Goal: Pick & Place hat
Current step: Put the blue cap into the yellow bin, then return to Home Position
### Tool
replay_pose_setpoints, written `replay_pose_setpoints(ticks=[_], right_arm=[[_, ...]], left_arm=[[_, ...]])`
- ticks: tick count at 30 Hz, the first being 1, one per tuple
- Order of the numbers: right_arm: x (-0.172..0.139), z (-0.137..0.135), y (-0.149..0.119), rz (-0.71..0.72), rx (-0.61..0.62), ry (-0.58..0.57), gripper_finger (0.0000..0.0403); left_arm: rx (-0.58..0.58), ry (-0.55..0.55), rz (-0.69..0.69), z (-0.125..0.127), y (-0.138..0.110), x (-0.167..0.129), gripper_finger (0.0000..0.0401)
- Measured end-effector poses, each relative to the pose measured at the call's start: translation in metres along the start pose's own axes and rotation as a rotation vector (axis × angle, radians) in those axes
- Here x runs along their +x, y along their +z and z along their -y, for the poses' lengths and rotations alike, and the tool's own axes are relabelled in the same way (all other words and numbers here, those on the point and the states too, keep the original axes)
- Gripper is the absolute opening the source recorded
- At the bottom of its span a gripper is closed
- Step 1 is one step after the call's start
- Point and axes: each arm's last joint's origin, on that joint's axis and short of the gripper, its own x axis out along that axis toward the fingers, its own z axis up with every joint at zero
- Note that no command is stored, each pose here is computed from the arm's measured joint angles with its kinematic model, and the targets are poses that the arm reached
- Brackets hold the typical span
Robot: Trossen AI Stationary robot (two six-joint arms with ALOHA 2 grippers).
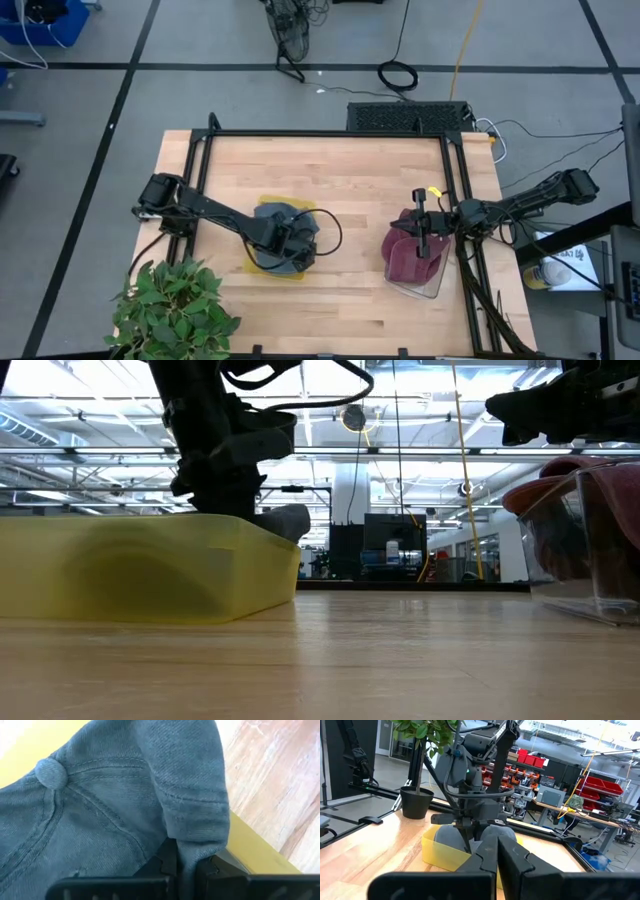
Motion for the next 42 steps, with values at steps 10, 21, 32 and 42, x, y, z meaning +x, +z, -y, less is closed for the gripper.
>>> replay_pose_setpoints(ticks=[10, 21, 32, 42], right_arm=[[0.0, 0.0, 0.0, 0.0, -0.001, 0.0, 0.0], [0.0, 0.0, 0.0, 0.001, -0.001, 0.0, 0.0], [0.0, 0.0, 0.0, 0.001, -0.002, -0.001, 0.0], [0.0, 0.0, 0.001, 0.007, -0.001, -0.003, 0.0]], left_arm=[[0.022, -0.003, 0.168, -0.008, -0.006, -0.051, 0.0023], [0.03, 0.016, 0.182, -0.008, -0.011, -0.055, 0.0119], [0.077, -0.081, 0.122, -0.008, -0.01, -0.062, 0.0198], [0.129, -0.162, 0.251, -0.033, -0.003, -0.109, 0.0192]])
